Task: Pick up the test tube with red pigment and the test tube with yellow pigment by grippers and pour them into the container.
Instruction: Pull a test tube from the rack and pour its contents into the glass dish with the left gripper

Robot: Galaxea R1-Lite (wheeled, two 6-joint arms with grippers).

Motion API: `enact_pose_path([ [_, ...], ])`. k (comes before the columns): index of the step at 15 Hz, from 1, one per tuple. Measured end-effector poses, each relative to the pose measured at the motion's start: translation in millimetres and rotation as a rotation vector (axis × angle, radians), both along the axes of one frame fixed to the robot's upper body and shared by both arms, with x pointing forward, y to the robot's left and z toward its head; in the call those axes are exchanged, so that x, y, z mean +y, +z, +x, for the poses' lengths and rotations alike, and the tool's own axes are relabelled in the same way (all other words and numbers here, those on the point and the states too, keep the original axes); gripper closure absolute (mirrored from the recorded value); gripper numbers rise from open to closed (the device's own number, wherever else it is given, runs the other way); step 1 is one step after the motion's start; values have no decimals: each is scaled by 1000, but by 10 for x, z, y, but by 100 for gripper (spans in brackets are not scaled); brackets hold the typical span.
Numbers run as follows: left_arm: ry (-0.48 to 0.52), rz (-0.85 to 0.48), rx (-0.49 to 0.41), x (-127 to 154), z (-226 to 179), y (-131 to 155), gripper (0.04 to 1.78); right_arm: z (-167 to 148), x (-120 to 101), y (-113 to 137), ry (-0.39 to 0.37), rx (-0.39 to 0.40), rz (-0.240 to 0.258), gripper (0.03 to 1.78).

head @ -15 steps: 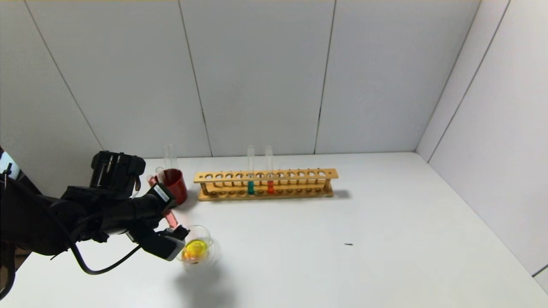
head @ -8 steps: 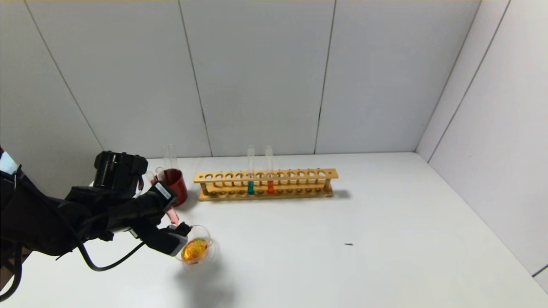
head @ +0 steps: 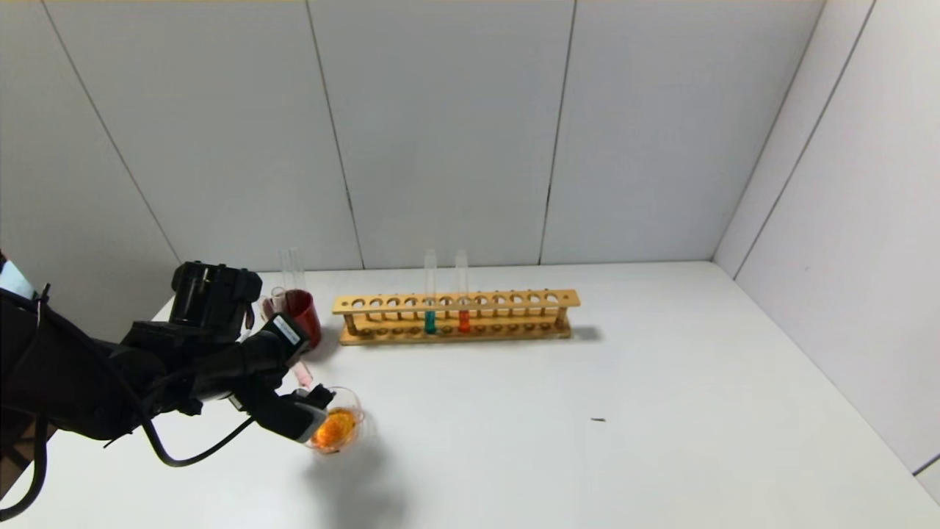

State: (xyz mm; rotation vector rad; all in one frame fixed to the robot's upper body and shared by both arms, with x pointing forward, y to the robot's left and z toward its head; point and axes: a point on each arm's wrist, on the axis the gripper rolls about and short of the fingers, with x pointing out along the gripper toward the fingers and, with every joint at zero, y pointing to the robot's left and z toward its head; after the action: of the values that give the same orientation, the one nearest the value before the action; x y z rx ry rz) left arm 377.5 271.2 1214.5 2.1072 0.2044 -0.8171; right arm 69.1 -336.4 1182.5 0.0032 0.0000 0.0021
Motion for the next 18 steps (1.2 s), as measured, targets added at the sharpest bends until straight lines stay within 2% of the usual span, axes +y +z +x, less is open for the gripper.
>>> enact_pose_path([
  [18, -29, 141, -62, -20, -81, 118, 150, 0, 0, 0, 0, 0, 0, 6],
])
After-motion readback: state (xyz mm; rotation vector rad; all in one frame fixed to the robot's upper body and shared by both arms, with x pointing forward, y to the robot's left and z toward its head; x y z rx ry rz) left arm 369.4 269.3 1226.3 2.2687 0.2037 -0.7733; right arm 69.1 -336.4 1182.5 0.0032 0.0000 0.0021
